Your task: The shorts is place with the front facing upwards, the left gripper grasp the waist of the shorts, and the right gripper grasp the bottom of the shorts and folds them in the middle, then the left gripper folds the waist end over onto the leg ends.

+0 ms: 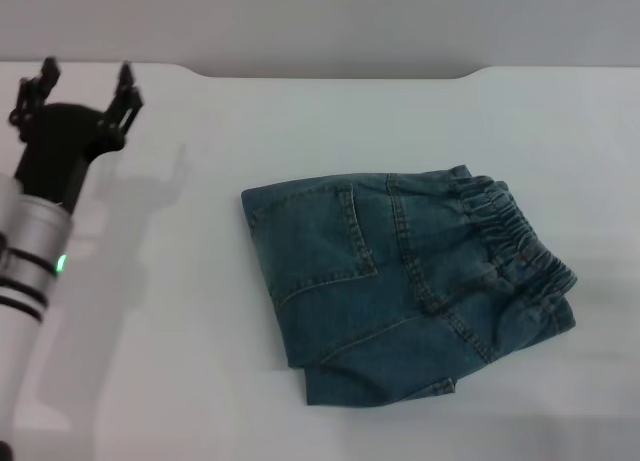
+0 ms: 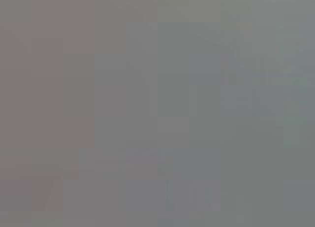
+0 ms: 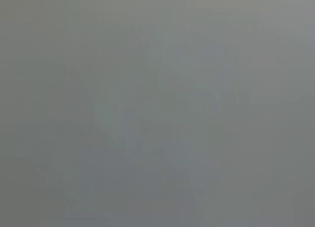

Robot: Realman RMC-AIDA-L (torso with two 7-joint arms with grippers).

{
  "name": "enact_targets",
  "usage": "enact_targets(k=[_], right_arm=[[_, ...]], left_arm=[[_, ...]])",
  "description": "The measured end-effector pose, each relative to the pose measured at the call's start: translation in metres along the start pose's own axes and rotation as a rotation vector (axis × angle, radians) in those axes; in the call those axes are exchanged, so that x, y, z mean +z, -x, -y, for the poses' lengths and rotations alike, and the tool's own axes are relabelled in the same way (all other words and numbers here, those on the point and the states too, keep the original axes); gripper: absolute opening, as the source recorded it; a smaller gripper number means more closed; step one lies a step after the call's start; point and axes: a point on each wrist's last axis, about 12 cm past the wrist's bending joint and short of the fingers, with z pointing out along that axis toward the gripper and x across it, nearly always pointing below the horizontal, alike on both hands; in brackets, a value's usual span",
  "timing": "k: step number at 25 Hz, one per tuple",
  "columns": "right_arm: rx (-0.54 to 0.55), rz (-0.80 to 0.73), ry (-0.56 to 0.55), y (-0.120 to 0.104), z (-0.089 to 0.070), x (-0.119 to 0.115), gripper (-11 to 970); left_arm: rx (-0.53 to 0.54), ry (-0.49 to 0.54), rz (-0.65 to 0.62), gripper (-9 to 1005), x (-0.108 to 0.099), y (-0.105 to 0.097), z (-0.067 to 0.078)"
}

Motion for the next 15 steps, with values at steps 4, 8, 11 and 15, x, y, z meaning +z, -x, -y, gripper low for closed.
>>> enact_targets(k=[4,8,11,15], right_arm=[[0.011,-0.02,-0.059,-0.002,0.007,-0.005,42],[0.044,-0.052,-0.142,-0.006,0.016,-0.015,125],[0.06,-0.063,-0.17,-0.008,0.021,-0.021,203],[0.051,-0.04,-0.166,-0.005,0.022,-0.024,347]], left_arm=[[0.027,0.009,-0.051,841,-0.004,-0.01,-0.012],[0.047,0.001,-0.072,841,-0.008,-0.014,-0.014],[0.048,-0.009,-0.083,841,-0.01,-0.016,-0.012],[0.048,-0.009,-0.085,841,-0.011,-0.017,-0.013]])
